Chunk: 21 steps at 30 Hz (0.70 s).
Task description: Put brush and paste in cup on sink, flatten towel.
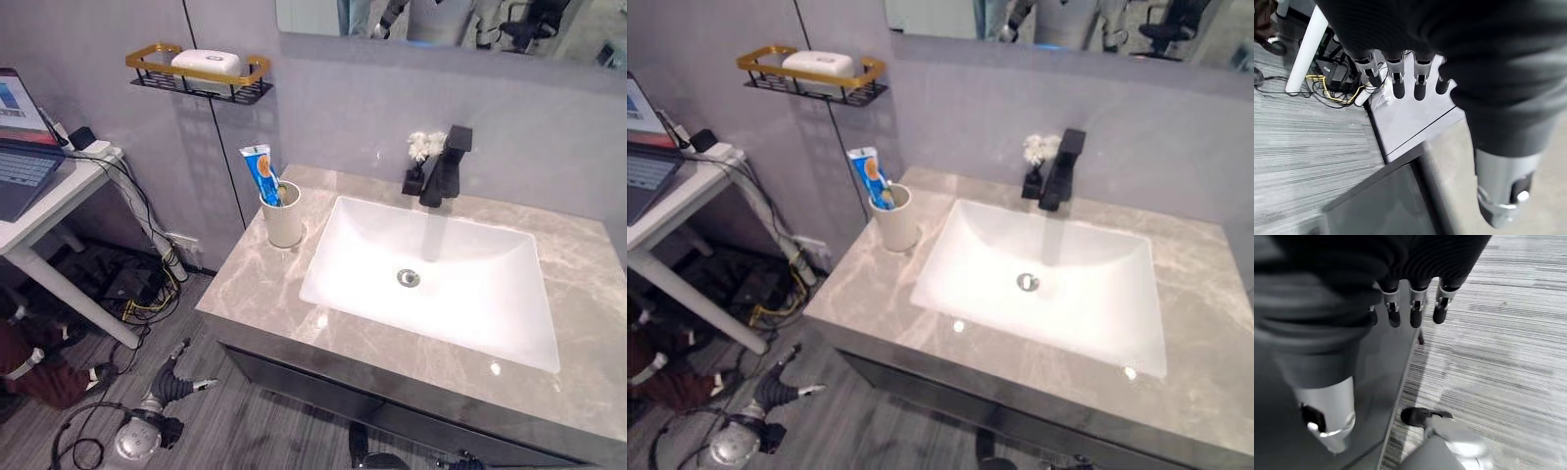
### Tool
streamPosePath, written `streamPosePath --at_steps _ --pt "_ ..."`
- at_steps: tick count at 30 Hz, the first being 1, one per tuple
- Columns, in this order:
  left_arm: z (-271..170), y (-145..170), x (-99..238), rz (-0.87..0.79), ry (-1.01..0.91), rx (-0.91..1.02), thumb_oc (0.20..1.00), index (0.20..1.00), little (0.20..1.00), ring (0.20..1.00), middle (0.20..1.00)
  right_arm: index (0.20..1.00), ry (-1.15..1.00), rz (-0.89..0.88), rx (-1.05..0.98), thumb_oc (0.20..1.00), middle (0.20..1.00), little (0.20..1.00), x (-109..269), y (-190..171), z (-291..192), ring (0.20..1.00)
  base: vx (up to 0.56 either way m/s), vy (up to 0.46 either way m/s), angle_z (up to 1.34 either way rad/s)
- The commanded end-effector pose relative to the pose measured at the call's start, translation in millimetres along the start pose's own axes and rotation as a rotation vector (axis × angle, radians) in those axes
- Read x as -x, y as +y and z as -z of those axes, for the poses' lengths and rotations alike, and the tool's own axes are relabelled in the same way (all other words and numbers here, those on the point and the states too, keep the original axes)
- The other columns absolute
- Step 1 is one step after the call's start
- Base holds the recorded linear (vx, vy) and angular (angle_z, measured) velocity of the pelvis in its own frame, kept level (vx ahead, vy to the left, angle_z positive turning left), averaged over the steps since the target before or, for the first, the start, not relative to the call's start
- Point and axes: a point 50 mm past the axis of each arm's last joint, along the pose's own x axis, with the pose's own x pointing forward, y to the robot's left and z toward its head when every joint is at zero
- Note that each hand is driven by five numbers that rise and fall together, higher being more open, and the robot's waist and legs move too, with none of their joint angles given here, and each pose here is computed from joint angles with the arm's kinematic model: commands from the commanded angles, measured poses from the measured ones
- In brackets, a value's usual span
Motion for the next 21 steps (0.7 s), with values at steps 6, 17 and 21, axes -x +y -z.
streamPosePath --at_steps 6,17,21 --pt "-83.2 81.3 11.1 -0.199 -0.415 0.123 1.0 1.0 1.0 1.0 1.0 1.0 0.044 -0.074 0.179 1.0 1.0 1.0 3.1 9.0 15.5 1.0 0.06 -0.053 0.12" --pt "-136.4 80.1 4.5 -0.086 -0.65 0.244 0.395 0.395 0.395 0.395 0.395 1.0 0.08 -0.094 0.23 1.0 1.0 1.0 3.1 2.0 21.0 1.0 0.02 -0.017 -0.09" --pt "-128.4 69.6 -3.3 -0.05 -0.603 0.292 0.2 0.2 0.2 0.2 0.2 1.0 0.078 -0.088 0.225 1.0 1.0 1.0 2.3 -1.4 18.9 1.0 0.01 -0.027 -0.21"
